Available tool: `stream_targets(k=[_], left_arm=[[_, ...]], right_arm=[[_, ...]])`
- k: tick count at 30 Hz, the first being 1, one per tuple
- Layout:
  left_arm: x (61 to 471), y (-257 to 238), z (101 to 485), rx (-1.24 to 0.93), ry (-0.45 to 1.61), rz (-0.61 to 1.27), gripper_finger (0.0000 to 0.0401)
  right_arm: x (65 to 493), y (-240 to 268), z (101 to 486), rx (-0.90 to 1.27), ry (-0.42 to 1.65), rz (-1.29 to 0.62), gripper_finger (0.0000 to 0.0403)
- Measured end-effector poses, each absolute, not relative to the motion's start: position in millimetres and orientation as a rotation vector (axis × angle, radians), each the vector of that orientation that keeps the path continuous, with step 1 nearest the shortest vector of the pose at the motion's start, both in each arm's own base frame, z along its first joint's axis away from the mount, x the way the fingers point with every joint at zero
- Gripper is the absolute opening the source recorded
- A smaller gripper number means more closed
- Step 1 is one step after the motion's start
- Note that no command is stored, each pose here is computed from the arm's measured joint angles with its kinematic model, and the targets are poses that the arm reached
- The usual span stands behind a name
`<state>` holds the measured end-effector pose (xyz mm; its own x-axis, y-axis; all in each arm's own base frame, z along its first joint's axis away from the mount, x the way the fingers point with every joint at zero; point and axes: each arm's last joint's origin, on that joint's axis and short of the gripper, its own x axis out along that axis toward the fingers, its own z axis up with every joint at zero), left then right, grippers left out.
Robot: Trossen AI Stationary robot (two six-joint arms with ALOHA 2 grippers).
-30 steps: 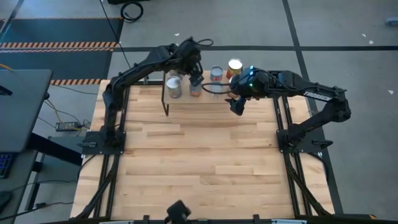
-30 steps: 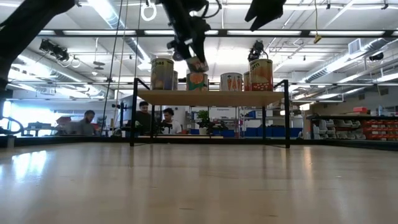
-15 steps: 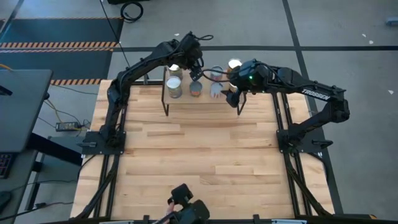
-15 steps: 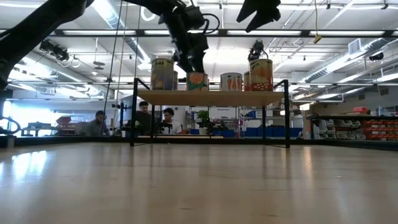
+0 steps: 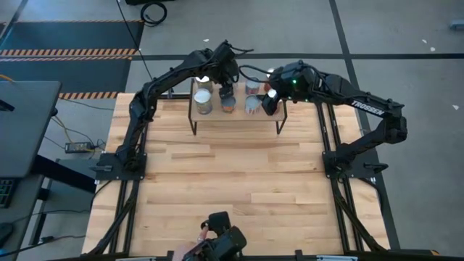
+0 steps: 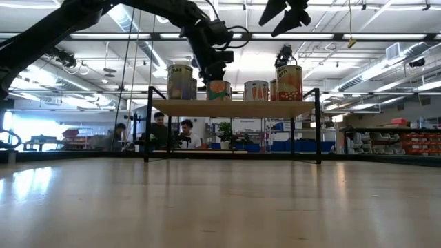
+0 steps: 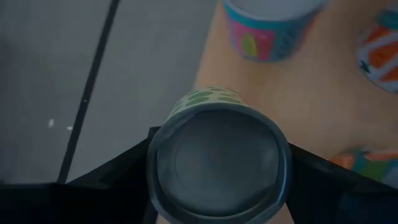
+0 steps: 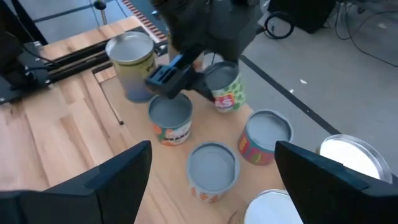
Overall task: Pick and place cans onto a shelf
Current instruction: Put the canned green peas on the shelf
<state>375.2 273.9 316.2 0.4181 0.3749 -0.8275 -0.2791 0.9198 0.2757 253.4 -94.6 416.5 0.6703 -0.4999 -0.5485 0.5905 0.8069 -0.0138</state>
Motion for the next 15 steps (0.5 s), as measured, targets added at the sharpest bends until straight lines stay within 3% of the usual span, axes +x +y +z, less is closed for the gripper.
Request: stream_targets(k=[15], left_arm=[[368.0, 279.3, 313.8, 0.061, 1.074, 0.359, 0.0315]], right_arm=[[250.5, -105.1, 417.8, 0.202, 0.543, -0.624, 0.0347]])
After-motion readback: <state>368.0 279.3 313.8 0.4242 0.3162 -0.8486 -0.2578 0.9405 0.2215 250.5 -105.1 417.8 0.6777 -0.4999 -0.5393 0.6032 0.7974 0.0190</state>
